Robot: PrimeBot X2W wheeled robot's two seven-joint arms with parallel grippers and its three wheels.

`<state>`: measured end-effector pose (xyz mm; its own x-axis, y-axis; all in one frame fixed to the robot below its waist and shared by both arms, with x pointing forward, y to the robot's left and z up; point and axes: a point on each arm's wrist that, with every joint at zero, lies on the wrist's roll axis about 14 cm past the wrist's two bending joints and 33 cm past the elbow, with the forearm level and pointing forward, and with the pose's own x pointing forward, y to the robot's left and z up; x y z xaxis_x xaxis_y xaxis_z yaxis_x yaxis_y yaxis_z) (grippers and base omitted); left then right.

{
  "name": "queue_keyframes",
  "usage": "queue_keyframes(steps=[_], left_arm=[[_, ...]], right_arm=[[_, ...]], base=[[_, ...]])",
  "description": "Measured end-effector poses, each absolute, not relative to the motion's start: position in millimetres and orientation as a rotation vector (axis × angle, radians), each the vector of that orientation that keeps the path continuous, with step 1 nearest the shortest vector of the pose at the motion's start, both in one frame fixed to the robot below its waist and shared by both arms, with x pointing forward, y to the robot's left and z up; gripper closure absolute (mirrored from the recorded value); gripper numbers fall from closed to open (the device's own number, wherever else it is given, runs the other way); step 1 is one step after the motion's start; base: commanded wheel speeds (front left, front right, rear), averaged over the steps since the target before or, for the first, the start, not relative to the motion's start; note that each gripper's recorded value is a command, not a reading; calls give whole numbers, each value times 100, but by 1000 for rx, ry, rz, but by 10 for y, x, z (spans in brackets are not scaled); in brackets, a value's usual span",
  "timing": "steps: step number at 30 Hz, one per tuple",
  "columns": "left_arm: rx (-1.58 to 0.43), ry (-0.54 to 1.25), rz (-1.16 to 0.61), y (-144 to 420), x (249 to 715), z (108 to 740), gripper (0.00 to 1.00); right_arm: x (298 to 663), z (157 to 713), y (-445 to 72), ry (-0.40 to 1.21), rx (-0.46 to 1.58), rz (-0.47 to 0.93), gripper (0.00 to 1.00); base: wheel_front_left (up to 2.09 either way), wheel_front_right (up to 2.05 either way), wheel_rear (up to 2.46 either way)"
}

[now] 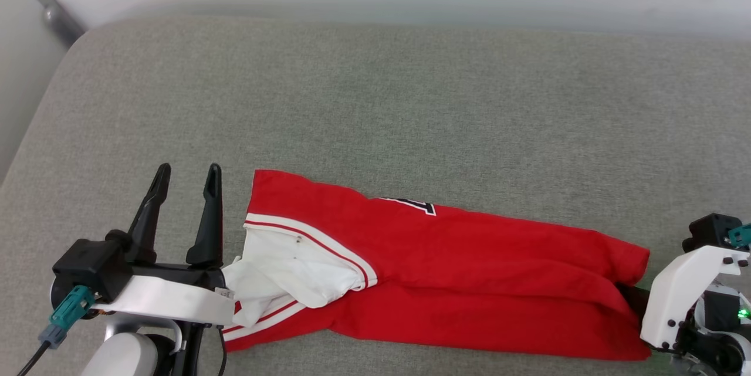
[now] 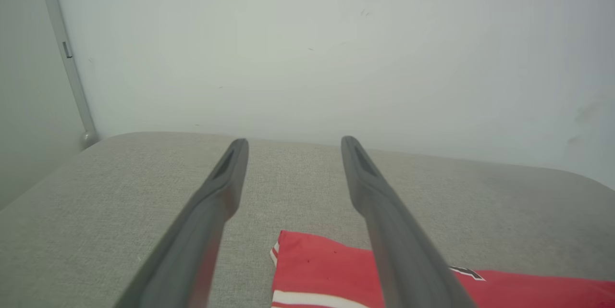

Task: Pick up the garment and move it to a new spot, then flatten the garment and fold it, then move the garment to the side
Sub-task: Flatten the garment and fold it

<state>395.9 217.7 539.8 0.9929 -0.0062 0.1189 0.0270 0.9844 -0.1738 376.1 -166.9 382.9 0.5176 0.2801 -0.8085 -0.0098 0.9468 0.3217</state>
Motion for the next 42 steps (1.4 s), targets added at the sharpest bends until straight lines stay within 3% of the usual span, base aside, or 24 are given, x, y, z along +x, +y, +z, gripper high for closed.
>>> queue_keyframes(steps=[6,17,21,25,33,42], left_arm=[[-165,-122,-29,2119,3936,5441,0],[-158,-116,-97,1898,4010,5465,0],[-152,-119,-111,1862,4023,5473,0],[-137,-129,-122,1846,4006,5518,0],[-123,-139,-128,1848,3888,5583,0],[-119,-132,-95,1952,3726,5592,0]], right_arm=[[3761,4016,-1966,950,289,113,100],[3578,4351,-3092,866,317,-198,100],[3513,4369,-3161,881,378,-240,100],[3545,4323,-2759,908,539,-134,100],[3660,4412,-1779,916,955,281,100],[3707,4557,-703,932,1138,601,100]], base=[[0,0,0],[0,0,0],[0,0,0],[0,0,0],[0,0,0],[0,0,0]])
